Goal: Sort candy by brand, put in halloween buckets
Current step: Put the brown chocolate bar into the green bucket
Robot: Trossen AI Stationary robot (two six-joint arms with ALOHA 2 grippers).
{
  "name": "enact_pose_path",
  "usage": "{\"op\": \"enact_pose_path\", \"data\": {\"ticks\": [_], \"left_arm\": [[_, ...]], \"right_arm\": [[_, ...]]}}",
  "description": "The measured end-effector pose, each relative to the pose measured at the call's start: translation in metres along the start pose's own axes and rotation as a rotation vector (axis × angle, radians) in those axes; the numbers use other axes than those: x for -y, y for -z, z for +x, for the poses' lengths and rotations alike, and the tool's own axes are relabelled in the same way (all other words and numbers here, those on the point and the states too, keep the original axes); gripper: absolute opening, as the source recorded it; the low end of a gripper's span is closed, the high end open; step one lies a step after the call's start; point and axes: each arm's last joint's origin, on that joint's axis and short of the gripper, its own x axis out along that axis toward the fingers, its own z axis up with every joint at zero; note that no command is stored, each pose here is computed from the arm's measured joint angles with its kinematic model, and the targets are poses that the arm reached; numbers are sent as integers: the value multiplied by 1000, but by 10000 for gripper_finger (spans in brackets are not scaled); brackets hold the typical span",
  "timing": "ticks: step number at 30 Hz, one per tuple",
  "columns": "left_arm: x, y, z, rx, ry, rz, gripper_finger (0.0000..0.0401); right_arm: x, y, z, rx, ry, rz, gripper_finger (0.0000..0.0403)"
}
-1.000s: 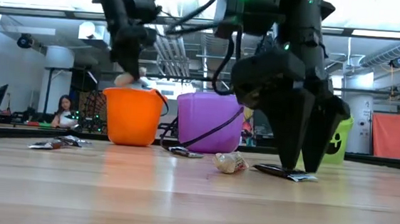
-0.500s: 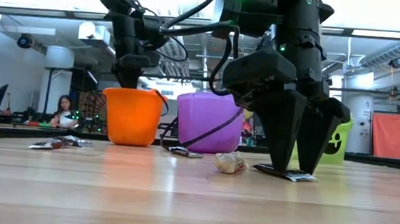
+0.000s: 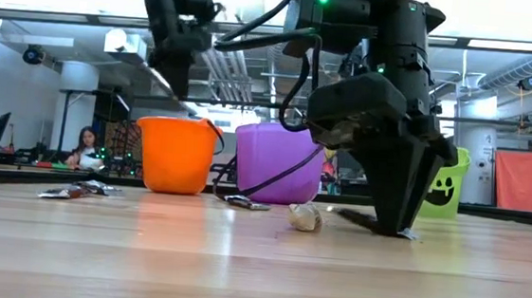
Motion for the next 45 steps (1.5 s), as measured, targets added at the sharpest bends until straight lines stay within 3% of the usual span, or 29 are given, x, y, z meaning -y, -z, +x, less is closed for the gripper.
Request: {"op": "enact_pose_path", "data": {"ticks": [5, 10, 15, 19, 26, 31, 35, 39, 45], "left_arm": [[6, -1, -41, 83, 56, -2, 122], [18, 5, -74, 188, 158, -6, 121], [33, 20, -95, 223, 219, 15, 120], [51, 32, -102, 219, 320, 9, 120], [85, 68, -86, 51, 413, -209, 120], [111, 100, -64, -134, 413, -420, 120], [127, 123, -45, -237, 322, -567, 120], [134, 138, -24, -291, 227, -651, 120], [140, 144, 2, -330, 187, -718, 140]], "right_arm": [[2, 2, -12, 4, -5, -19, 19], [11, 4, -39, 26, -22, -17, 12], [30, 9, -94, 77, -83, -10, 9], [53, 6, -138, 199, -149, 22, 9], [129, -15, -199, 429, -115, 187, 9], [192, -28, -213, 398, -18, 345, 9], [229, -33, -212, 311, 61, 451, 9], [251, -37, -208, 247, 109, 484, 20], [260, -39, -210, 245, 115, 433, 75]]}}
